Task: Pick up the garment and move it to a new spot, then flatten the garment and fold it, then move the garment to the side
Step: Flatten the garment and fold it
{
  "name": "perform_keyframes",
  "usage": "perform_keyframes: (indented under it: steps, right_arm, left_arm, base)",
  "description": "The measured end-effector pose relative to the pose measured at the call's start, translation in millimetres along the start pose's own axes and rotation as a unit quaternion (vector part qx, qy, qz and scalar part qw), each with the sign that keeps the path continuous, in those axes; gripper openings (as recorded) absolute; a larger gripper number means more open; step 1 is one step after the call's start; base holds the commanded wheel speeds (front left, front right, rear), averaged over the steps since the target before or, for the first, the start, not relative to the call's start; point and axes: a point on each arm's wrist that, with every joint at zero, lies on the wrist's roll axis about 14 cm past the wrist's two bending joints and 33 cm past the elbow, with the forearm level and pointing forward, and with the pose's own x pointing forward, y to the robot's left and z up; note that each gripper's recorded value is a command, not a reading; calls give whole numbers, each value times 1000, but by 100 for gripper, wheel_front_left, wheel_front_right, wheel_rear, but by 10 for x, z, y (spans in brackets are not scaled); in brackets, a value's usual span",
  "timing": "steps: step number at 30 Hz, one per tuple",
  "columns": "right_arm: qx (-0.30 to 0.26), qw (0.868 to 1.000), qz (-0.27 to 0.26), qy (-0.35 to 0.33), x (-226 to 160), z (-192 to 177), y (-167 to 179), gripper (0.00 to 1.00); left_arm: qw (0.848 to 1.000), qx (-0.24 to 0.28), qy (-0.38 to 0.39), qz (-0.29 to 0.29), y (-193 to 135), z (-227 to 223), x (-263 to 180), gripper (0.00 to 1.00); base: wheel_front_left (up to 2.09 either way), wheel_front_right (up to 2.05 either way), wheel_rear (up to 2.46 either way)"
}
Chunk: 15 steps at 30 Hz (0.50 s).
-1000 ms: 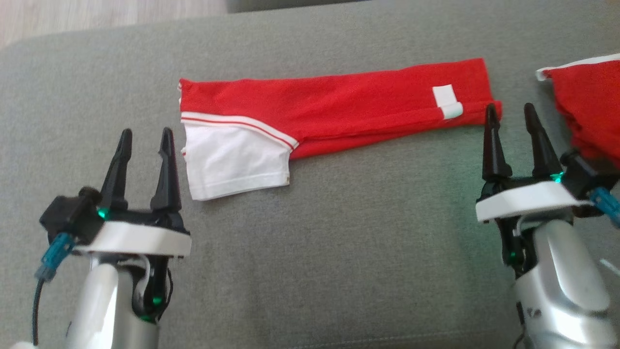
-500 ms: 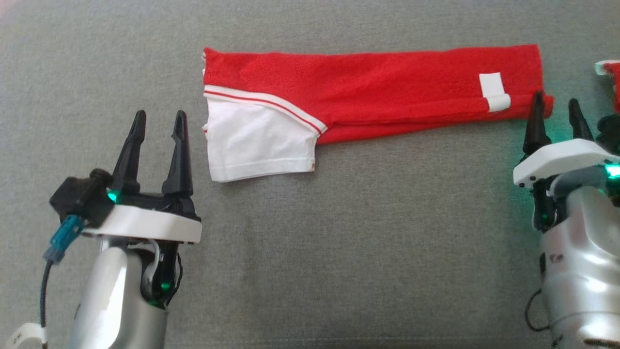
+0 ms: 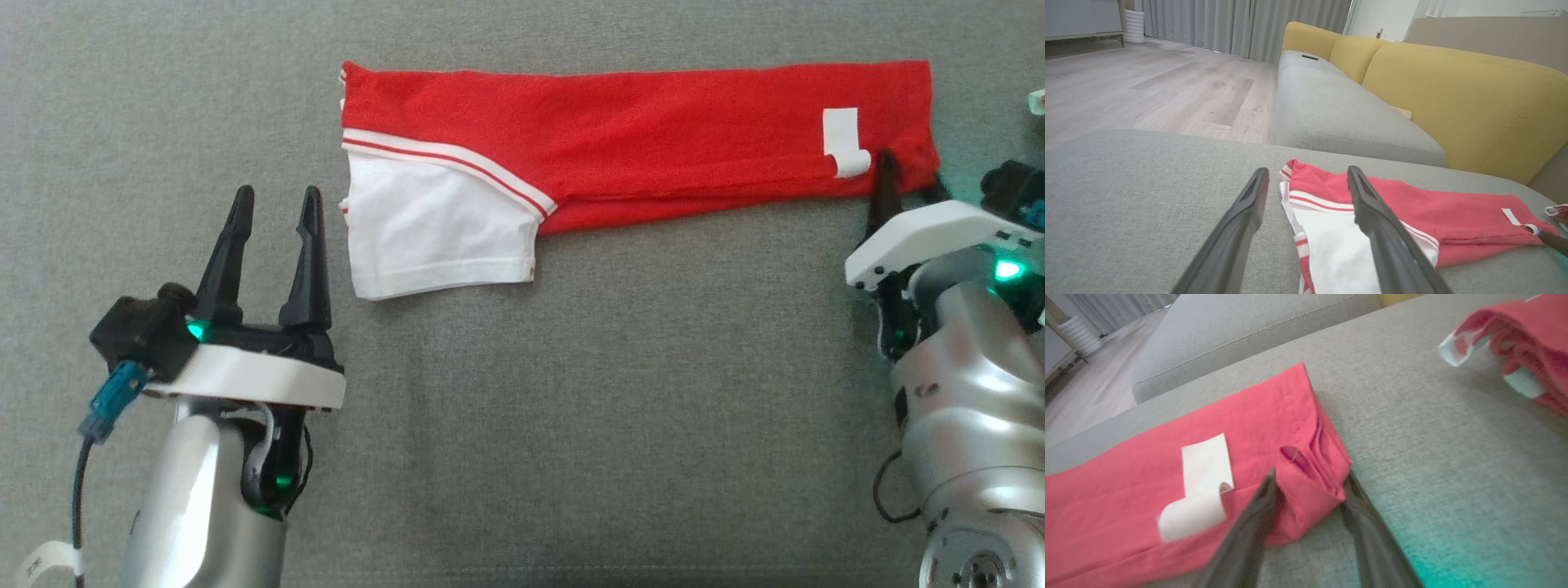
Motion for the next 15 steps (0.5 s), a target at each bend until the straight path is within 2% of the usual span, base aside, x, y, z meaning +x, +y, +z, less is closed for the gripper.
perform_keyframes:
  steps: [5, 11, 15]
  right_arm:
    - [0, 1000, -4, -14, -53, 24, -45, 0]
    - [-5, 997, -55, -60, -191, 320, -535, 0]
    - [-4, 995, -61, -84, -275, 488, -585, 0]
  left_arm:
    - [1000, -2, -1, -5, -41, 10, 11, 100]
    - [1000, -3, -12, -13, -104, 98, 8, 100]
    - [1000, -8, -22, -18, -148, 173, -5, 100]
  base:
    - [0, 0, 0]
    - [0, 0, 0]
    - [0, 0, 0]
